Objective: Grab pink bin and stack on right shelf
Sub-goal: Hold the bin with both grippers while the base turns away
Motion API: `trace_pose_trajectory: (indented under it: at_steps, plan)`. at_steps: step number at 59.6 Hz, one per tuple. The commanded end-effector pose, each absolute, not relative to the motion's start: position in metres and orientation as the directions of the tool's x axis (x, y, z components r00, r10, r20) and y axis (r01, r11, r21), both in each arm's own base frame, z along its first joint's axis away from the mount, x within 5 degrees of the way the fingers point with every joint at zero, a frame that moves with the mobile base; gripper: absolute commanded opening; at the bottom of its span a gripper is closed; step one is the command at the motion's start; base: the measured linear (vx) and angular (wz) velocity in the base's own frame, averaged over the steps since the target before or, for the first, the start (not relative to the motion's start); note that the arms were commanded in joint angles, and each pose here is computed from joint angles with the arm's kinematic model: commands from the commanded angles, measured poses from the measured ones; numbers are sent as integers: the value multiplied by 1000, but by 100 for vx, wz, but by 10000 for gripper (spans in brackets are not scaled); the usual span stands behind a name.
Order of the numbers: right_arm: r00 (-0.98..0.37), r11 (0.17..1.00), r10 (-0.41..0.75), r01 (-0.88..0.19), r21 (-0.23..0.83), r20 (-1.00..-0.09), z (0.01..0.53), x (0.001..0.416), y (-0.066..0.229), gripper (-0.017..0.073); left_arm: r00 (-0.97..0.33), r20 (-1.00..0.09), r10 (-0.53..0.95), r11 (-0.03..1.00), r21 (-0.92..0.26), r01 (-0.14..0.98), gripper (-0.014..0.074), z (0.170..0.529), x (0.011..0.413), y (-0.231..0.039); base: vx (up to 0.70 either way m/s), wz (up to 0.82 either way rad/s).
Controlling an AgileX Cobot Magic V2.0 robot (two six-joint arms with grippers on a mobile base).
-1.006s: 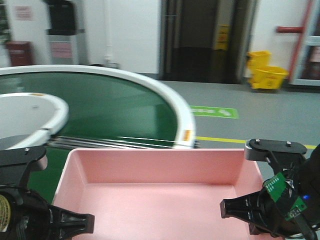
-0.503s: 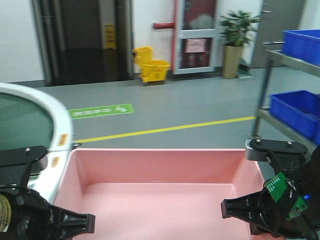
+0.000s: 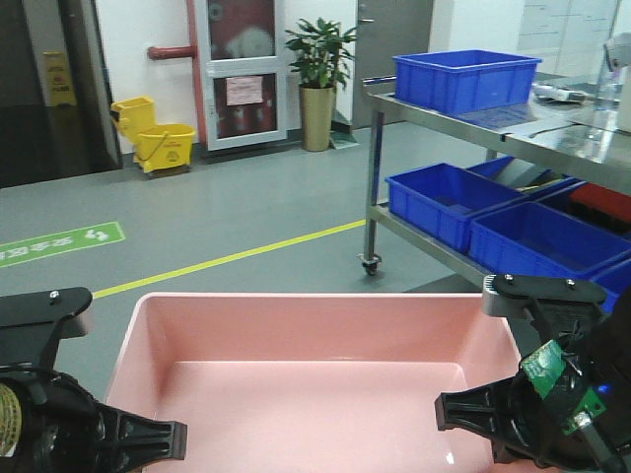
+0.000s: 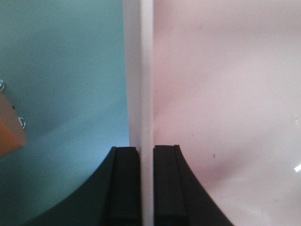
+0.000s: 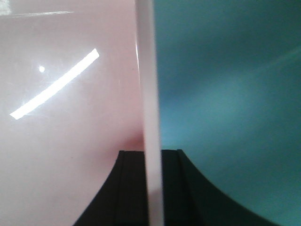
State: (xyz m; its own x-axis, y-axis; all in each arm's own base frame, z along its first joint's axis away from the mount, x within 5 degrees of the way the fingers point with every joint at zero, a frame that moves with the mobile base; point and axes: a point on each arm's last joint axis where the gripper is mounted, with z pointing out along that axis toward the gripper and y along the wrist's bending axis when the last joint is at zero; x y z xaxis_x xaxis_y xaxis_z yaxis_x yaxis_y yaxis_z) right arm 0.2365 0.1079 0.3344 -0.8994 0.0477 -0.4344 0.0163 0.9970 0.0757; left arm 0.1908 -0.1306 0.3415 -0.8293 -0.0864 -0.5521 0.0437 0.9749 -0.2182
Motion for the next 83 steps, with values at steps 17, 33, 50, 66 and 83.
trace_pose_trajectory:
  at_steps: [17,33,50,66,83]
  plan:
    - [-851,1000,24,25,5,-525,351,237,95,-2,-767,-634,-97,972,-227,66,125,361,190,-124,17,-26]
    - [-851,1000,24,25,5,-525,351,237,95,-2,-767,-634,-97,972,-227,66,125,361,190,-124,22,-21]
    - [-852,1000,24,25,5,-524,351,237,95,-2,-767,-634,-97,972,-227,66,125,361,190,-124,28,-20]
    - [-852,1000,24,25,5,-524,351,237,95,-2,-767,-634,-97,972,-227,66,125,361,190,-124,32,-21]
    - [-852,1000,24,25,5,-524,351,237,95,-2,-767,-634,-97,972,-227,66,125,361,190,-124,37,-12]
